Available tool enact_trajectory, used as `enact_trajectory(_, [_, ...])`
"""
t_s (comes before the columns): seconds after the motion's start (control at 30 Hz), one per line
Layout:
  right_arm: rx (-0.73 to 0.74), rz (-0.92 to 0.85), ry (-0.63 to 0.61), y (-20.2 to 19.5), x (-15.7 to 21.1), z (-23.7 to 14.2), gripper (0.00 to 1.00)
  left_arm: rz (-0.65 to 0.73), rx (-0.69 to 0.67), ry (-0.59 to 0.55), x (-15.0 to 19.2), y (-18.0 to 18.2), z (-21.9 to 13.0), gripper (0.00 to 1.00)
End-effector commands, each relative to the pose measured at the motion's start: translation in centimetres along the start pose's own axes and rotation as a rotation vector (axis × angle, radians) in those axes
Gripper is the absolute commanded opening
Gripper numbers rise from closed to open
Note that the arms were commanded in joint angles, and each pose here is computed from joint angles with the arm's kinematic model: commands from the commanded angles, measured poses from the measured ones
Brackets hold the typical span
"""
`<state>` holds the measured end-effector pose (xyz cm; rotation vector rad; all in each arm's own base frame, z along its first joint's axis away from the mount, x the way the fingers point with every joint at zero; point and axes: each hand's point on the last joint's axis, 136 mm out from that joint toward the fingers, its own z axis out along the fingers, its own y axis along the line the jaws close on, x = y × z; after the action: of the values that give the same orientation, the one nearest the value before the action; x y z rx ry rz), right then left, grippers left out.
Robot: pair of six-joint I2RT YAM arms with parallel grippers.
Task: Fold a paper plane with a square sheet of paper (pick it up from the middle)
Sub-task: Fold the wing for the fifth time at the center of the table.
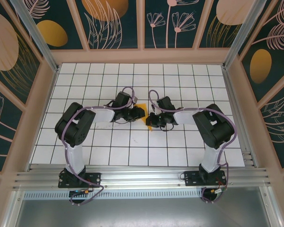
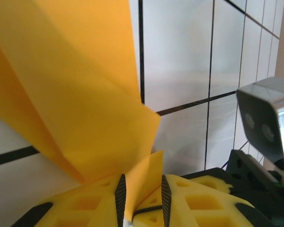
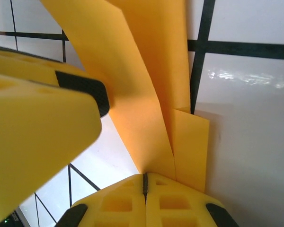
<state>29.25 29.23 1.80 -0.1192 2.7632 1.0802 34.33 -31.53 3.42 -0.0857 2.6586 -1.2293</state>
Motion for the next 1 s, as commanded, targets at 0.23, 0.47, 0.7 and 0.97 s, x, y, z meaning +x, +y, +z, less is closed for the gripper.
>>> enact_trajectory(0.23, [0.104,0.09,0.09,-3.6,2.6,1.0,0.05,0.021,-0.081,0.037,0.7,2.3,1.5,0.27])
enact_trajectory(0.47, [0.143,0.095,0.139,-4.8,4.4,0.9,0.05,0.05,-0.203,-0.009,-1.2,3.8,1.7,0.26])
enact_trajectory(0.7, [0.173,0.107,0.197,-6.1,6.9,0.3,0.05,0.09,-0.237,-0.046,-4.0,3.9,1.1,0.26])
enact_trajectory(0.97, [0.187,0.117,0.203,-6.8,7.6,0.4,0.05,0.117,-0.256,-0.057,-6.5,5.2,0.5,0.28])
